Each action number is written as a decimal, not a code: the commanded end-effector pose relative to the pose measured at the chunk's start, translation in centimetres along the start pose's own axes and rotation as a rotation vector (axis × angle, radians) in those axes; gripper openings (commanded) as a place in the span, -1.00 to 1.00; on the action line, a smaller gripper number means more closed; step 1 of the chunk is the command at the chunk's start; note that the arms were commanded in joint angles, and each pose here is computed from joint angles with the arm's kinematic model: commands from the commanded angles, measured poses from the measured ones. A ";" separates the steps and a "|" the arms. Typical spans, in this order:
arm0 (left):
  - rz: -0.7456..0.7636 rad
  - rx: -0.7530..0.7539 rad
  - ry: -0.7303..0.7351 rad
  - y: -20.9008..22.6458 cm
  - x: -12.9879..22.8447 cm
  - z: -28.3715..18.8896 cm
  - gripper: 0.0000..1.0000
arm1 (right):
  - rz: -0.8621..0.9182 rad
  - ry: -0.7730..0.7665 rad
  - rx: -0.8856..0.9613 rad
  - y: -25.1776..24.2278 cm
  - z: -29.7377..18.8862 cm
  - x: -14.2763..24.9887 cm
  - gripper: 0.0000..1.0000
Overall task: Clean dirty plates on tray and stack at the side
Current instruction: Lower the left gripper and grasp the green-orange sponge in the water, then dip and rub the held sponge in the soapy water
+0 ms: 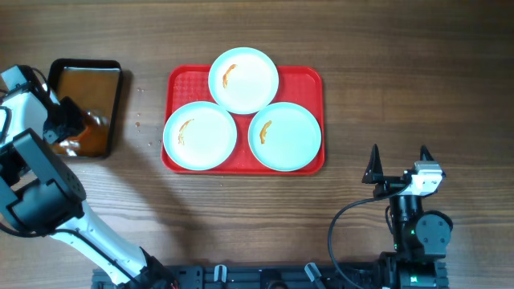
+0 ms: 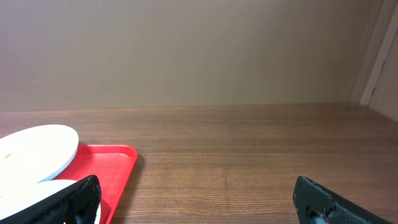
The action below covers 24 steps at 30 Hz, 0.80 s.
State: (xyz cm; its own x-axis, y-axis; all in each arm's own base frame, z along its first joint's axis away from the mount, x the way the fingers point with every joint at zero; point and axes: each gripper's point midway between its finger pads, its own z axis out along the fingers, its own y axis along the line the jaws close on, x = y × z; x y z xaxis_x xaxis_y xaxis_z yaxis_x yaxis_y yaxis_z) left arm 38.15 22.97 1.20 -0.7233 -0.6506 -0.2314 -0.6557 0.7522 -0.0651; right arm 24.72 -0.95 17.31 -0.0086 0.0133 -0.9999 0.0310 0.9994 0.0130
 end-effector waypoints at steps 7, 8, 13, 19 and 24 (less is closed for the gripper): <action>-0.003 0.018 -0.058 -0.3 -1.1 -0.4 -0.09 | -0.010 -0.007 -0.005 0.1 0.0 -0.1 0.99; -0.003 0.021 -0.078 -0.4 -1.6 -0.5 0.03 | -0.010 -0.007 -0.005 0.1 0.0 -0.1 1.00; -0.005 -0.024 -0.174 0.3 -3.8 -0.7 0.56 | -0.010 -0.007 -0.005 0.1 0.0 -0.1 0.99; -0.005 -0.026 -0.174 0.4 -4.0 1.5 0.27 | -0.010 -0.007 -0.005 0.1 0.0 -0.1 1.00; -0.006 -0.032 -0.138 0.6 -3.2 3.1 -0.57 | -0.010 -0.007 -0.005 0.1 0.0 -0.1 0.99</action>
State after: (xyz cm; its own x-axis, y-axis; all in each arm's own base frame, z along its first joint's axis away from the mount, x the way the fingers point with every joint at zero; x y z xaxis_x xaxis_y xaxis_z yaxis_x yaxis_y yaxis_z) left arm 41.51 25.97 0.63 -0.6714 -0.6261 -0.3966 -0.6639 0.7459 -0.0537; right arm 24.72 -0.95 17.31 -0.0086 0.0133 -0.9999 0.0310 0.9994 0.0130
